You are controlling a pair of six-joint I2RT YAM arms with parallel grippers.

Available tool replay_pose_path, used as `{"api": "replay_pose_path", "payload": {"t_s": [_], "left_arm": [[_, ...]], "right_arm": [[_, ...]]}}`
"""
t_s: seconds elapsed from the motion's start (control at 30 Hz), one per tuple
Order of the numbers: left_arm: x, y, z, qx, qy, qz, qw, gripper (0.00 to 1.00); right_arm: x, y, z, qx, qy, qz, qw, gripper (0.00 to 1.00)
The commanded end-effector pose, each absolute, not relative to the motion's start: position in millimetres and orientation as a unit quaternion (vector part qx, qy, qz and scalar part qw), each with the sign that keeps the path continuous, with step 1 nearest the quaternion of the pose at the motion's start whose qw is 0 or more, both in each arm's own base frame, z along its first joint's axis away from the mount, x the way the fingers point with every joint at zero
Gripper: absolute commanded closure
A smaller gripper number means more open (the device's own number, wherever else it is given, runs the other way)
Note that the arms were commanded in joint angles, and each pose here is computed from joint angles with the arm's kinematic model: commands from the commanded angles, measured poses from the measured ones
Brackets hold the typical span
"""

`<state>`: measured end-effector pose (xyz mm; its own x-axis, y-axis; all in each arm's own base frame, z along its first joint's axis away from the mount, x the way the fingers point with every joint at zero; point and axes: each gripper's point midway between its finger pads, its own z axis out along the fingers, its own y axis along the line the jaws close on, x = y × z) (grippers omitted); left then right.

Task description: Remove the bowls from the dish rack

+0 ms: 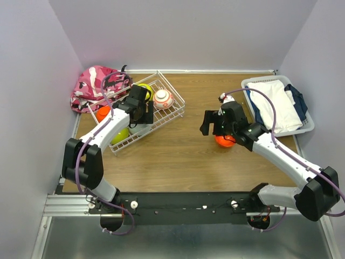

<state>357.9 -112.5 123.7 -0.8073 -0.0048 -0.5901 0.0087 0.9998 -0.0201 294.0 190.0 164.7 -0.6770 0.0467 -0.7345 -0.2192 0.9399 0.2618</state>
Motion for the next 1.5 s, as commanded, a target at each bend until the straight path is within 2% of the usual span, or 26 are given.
{"api": "replay_pose_path", "payload": {"t_s": [0.0, 0.27, 0.53, 0.57, 0.8, 1.07, 1.17, 1.27, 1.4, 1.47], "left_arm": [[369.7, -111.4, 128.0, -0.012, 0.951, -0.029, 0.309, 0.08], [376.0, -109.3, 121.4, -0.017, 0.954, -0.027, 0.297, 0.15], [373.5, -115.0, 117.7, -0.019, 0.957, -0.042, 0.286, 0.37], [373.0, -117.3, 118.1, -0.023, 0.957, -0.048, 0.284, 0.44], [384.8, -138.7, 126.6, -0.024, 0.952, -0.078, 0.295, 0.53], [404.9, -162.5, 133.2, -0.013, 0.947, -0.081, 0.310, 0.53], [409.1, -169.8, 136.4, -0.011, 0.945, -0.085, 0.315, 0.51], [411.6, -172.4, 145.4, -0.015, 0.940, -0.092, 0.329, 0.42], [410.9, -171.5, 160.8, -0.028, 0.928, -0.105, 0.357, 0.24], [406.4, -167.8, 169.5, -0.034, 0.922, -0.109, 0.371, 0.20]], "right_arm": [[291.7, 197.3, 164.0, -0.045, 0.895, 0.189, 0.400, 0.02], [290.8, 202.9, 158.5, -0.047, 0.896, 0.201, 0.392, 0.02], [290.8, 207.5, 156.8, -0.047, 0.895, 0.212, 0.391, 0.02], [290.2, 207.2, 154.7, -0.047, 0.895, 0.211, 0.389, 0.02], [292.6, 210.0, 154.3, -0.047, 0.895, 0.215, 0.387, 0.02], [290.8, 211.3, 156.4, -0.041, 0.894, 0.222, 0.388, 0.02], [289.2, 208.3, 154.6, -0.039, 0.896, 0.218, 0.386, 0.02], [288.1, 207.0, 156.8, -0.038, 0.894, 0.218, 0.389, 0.02], [287.8, 206.6, 160.3, -0.036, 0.893, 0.219, 0.391, 0.02], [287.7, 206.6, 160.8, -0.035, 0.893, 0.220, 0.391, 0.02]]}}
